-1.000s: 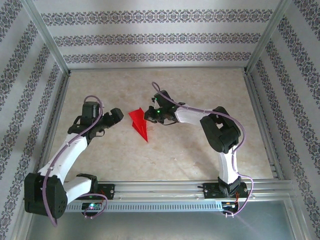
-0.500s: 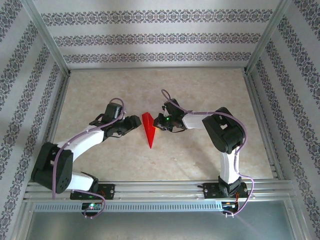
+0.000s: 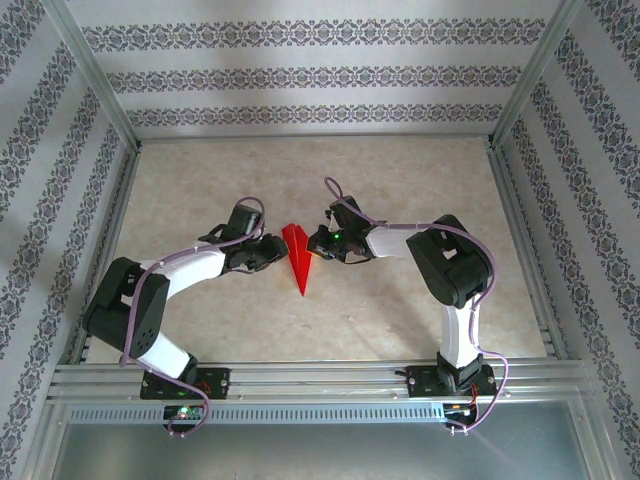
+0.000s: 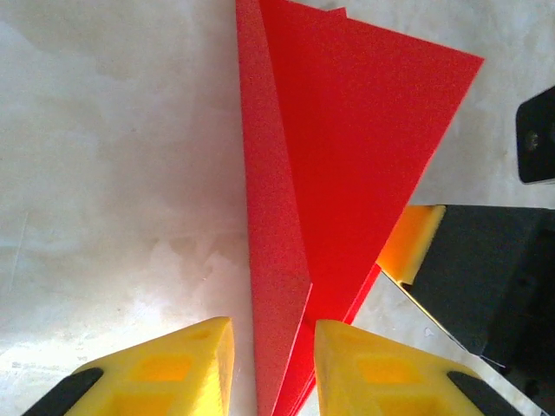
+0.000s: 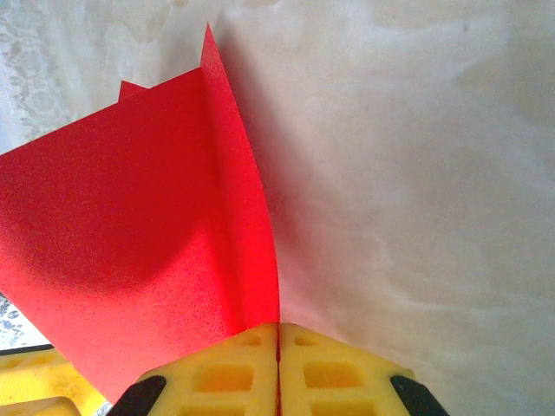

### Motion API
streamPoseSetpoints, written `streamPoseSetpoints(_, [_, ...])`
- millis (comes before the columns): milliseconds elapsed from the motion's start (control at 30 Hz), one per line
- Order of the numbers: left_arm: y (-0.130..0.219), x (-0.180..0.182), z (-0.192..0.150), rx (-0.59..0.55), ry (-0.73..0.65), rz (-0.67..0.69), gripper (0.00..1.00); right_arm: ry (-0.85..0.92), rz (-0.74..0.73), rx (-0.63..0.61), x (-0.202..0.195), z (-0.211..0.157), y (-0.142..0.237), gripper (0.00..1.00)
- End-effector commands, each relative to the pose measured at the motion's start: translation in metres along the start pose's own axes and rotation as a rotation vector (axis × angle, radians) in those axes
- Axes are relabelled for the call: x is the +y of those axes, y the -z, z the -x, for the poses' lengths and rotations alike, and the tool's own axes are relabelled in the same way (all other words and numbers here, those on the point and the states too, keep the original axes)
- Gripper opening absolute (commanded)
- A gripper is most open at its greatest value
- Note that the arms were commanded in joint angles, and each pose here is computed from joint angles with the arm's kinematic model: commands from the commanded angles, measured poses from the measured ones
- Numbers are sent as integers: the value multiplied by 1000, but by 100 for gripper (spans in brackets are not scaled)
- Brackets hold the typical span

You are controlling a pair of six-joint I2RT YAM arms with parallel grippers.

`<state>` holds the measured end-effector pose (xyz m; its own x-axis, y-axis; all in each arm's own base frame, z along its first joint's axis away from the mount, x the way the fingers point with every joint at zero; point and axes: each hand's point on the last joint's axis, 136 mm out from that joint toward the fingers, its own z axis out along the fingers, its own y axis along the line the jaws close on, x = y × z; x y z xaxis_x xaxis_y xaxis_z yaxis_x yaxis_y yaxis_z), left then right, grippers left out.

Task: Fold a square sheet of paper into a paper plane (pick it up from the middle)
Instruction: Turn over a paper plane at the center of the table.

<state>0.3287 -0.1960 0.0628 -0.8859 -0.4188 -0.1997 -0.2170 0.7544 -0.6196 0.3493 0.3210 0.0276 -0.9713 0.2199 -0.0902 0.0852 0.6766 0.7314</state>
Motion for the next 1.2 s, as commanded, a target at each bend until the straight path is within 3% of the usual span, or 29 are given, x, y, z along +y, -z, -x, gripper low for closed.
streamPoseSetpoints(0, [-2, -24, 17, -43, -11, -57, 32, 24, 26, 0, 6, -1, 7, 8])
streamPoseSetpoints(167, [-11, -23, 18, -27, -4, -45, 32, 20, 26, 2, 6, -1, 6, 8])
streamPoseSetpoints(433, [-20, -9, 17, -3, 21, 27, 10, 14, 28, 2, 5, -1, 9, 11])
streamPoseSetpoints(600, [-19, -1, 15, -11, 34, 56, 2, 10, 29, 0, 3, -1, 13, 14])
streamPoseSetpoints(800, [-18, 10, 12, -29, 56, 79, 0, 7, 29, 14, 0, -6, 13, 15])
streamPoseSetpoints(1167, [-10, 32, 7, -74, 101, 132, 0, -39, -14, -4, -16, -8, 16, 8])
